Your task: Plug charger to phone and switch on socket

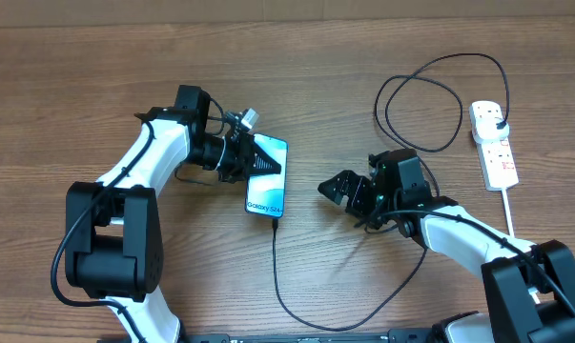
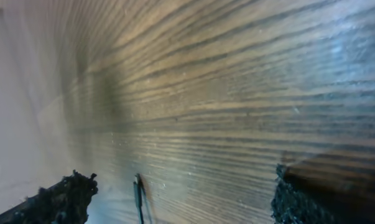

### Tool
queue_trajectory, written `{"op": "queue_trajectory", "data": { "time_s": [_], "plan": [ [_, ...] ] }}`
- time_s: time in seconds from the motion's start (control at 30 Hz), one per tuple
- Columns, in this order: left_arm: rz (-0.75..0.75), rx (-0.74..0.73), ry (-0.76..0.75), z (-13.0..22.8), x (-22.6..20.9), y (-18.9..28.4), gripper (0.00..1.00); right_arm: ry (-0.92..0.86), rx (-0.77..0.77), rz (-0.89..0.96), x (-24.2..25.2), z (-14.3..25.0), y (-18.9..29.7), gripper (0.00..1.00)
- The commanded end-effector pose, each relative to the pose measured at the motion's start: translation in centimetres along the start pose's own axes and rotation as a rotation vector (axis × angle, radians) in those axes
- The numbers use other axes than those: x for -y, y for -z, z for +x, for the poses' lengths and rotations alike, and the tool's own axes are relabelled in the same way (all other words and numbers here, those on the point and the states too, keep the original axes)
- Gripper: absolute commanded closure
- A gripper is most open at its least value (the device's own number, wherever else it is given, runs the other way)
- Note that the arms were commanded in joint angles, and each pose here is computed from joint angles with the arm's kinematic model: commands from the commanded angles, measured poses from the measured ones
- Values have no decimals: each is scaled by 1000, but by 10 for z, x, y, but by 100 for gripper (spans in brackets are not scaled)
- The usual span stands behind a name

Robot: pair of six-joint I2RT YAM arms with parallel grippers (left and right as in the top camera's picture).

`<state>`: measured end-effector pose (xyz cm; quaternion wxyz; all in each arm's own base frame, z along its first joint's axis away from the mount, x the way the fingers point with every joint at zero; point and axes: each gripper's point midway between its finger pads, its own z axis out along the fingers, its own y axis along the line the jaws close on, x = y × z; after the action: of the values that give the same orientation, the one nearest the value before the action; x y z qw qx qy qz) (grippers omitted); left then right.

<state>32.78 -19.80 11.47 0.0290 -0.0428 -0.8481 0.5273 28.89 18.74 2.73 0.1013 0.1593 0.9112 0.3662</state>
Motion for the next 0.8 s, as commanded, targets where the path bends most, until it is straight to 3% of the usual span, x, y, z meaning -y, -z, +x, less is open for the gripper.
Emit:
{"op": "queue_trajectory", "data": {
  "time_s": [0.0, 0.13, 0.37, 0.77],
  "plan": [
    [136, 12, -111, -4, 32, 6, 96, 63, -28, -15, -20, 1, 0, 11],
    [135, 49, -109, -13, 28, 15, 96, 111, -73, 62, -30, 3, 7, 17],
    [128, 147, -106, -33, 15, 44, 96, 219, -66, 281, -56, 4, 28, 16],
    [39, 269, -100, -50, -20, 79, 96, 315, -69, 370, -78, 59, 11, 22]
  ]
}}
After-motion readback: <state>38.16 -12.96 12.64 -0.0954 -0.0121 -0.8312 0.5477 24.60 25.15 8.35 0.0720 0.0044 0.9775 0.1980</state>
